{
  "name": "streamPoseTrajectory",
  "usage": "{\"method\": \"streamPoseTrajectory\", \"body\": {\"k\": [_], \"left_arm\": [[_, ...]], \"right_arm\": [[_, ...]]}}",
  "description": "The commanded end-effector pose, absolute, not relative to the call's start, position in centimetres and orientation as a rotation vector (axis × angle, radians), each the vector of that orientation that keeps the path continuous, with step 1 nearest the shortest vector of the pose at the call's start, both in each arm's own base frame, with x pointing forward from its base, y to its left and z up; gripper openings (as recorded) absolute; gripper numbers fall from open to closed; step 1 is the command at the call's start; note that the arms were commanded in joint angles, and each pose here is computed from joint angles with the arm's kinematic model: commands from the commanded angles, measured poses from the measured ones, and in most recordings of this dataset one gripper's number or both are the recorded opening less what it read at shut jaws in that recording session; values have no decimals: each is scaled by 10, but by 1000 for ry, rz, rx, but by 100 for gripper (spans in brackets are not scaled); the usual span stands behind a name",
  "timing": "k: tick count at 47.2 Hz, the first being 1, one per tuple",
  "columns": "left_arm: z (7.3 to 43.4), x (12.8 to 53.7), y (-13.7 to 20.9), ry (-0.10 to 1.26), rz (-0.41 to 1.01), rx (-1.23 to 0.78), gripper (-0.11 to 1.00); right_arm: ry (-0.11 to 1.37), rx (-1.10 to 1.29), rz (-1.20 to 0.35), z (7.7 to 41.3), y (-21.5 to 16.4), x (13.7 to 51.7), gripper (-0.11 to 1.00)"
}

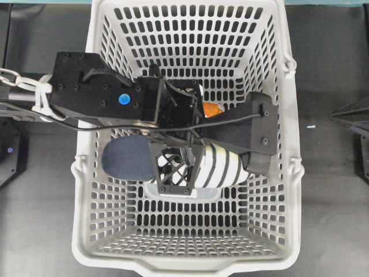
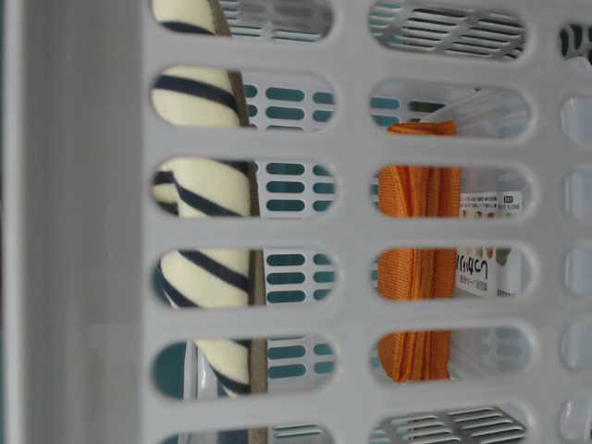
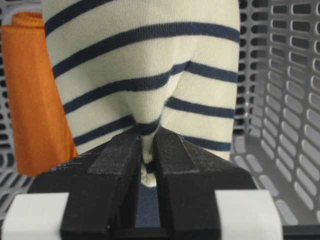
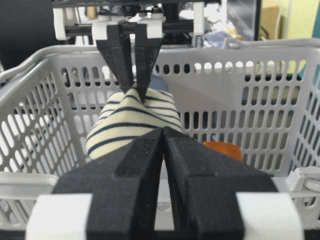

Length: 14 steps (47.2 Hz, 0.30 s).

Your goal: Pick up the slipper from the shopping basket with the left arm.

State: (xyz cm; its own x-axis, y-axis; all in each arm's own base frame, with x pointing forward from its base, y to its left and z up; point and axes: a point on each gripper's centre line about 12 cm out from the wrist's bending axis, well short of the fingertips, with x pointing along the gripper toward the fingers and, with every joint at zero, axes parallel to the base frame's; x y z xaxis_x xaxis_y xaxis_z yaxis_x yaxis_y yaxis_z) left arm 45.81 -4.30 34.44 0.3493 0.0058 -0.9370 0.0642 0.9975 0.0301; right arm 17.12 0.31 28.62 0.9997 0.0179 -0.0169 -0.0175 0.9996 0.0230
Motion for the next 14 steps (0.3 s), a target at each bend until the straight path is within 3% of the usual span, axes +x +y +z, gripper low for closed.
{"method": "streamPoseTrajectory", "body": {"k": [1, 14], "left_arm": [[365, 449, -40, 1165, -34, 62, 6], [365, 449, -40, 1166, -33, 61, 6]], "right_arm": [[5, 29, 21, 291, 4, 171, -1], [0, 32, 21, 291, 4, 170, -1]]}}
